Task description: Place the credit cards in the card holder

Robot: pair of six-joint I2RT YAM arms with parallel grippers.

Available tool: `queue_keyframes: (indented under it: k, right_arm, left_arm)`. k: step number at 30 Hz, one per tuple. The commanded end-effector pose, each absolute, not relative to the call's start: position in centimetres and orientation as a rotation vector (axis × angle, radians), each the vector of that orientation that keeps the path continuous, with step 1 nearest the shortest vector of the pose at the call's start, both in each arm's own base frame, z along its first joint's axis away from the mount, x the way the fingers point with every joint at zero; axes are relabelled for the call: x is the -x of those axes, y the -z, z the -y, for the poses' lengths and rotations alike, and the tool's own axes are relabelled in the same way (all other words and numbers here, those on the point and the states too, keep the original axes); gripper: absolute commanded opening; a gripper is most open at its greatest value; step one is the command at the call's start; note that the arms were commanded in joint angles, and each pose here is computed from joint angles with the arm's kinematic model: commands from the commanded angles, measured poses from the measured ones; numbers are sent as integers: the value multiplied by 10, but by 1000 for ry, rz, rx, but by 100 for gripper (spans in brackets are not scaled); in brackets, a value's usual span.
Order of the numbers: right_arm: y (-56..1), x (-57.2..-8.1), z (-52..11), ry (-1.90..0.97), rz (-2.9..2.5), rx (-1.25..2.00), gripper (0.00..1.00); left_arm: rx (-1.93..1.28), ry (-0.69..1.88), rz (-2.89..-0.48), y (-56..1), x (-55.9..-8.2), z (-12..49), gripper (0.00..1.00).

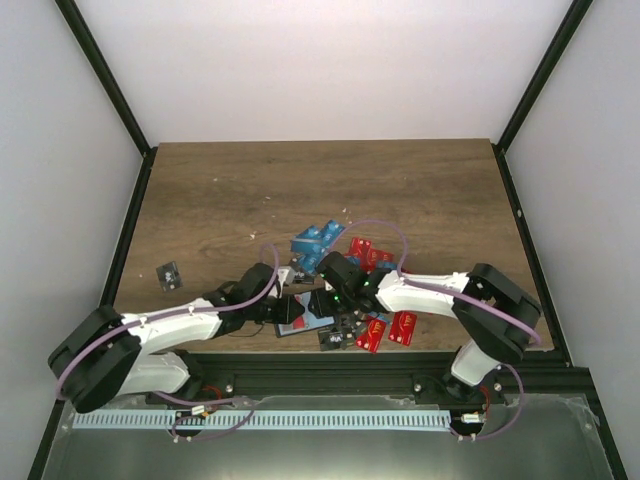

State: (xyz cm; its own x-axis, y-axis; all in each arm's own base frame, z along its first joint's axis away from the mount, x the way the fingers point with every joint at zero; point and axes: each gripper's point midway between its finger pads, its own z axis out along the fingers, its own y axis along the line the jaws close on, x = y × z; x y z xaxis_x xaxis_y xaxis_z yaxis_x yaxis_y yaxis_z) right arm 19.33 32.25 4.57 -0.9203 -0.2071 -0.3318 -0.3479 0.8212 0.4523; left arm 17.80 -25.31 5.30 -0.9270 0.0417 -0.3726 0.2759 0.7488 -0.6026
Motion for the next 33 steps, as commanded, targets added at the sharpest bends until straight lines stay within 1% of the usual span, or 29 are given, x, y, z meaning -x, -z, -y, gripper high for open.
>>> queue_keyframes:
  k: [1,4,11,20,24,33]
  right_arm:
    - [-38,-205,-314,-651,-2743,360,46]
    - [-34,-211,-305,-566,-2747,327,46]
    - [-40,-224,-289,-477,-2714,243,47]
    - [-33,-231,-269,-433,-2715,168,48]
    - [-25,-228,-273,-460,-2742,195,48]
    - [-27,-216,-308,-713,-2754,293,48]
  left_arm:
    - [-317,1039,-2555,-60,-184,271,9]
    - [-313,988,-2586,-48,-185,268,9]
    - [-259,809,-2646,-25,-191,248,9]
    - [-197,591,-2676,-7,-201,224,9]
    - [-182,500,-2686,-1,-205,215,9]
    - [-134,292,-2668,-2,-216,189,9]
